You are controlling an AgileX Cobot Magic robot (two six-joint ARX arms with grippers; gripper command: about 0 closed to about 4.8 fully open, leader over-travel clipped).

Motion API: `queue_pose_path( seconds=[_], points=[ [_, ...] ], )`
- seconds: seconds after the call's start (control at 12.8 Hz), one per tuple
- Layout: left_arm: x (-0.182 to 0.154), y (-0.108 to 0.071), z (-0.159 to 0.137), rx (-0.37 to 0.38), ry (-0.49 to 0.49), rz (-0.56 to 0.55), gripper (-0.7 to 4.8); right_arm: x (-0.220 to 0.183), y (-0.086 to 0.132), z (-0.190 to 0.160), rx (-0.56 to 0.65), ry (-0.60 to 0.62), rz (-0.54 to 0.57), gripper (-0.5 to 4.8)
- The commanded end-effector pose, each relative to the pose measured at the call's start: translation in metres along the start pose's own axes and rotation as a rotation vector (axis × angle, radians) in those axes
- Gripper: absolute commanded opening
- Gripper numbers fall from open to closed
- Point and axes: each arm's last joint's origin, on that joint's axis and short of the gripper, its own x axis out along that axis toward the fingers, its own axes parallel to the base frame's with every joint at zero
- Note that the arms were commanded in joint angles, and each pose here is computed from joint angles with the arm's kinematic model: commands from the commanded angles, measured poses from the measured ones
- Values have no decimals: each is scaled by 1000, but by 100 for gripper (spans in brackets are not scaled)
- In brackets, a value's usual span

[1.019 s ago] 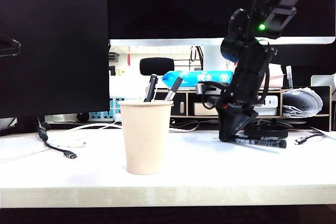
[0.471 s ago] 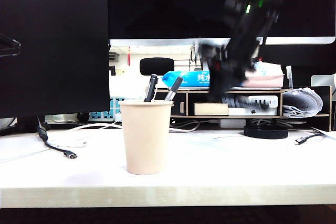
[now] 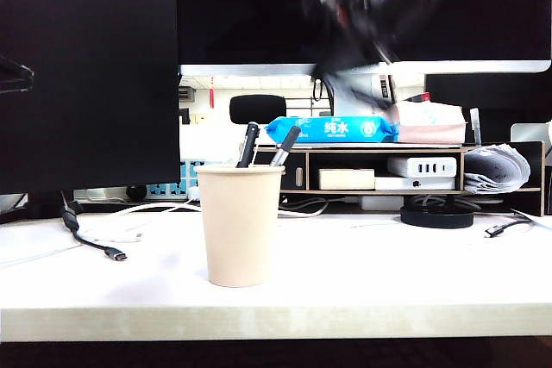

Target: Pick up the marker and insert it into the paper cup.

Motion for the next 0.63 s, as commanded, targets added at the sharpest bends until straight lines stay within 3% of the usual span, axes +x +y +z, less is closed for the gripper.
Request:
queue_pose_path(
  seconds=[0.08,0.31,0.63],
  points=[
    [0,0,1,4,-6,-3,-4,-5,25,15,-65,-93,195,49],
    [0,0,1,4,-6,-3,-4,11,53,20,-135,-103,383,49],
    [0,0,1,4,-6,-3,-4,30,89,24,-233,-121,506,50]
  ],
)
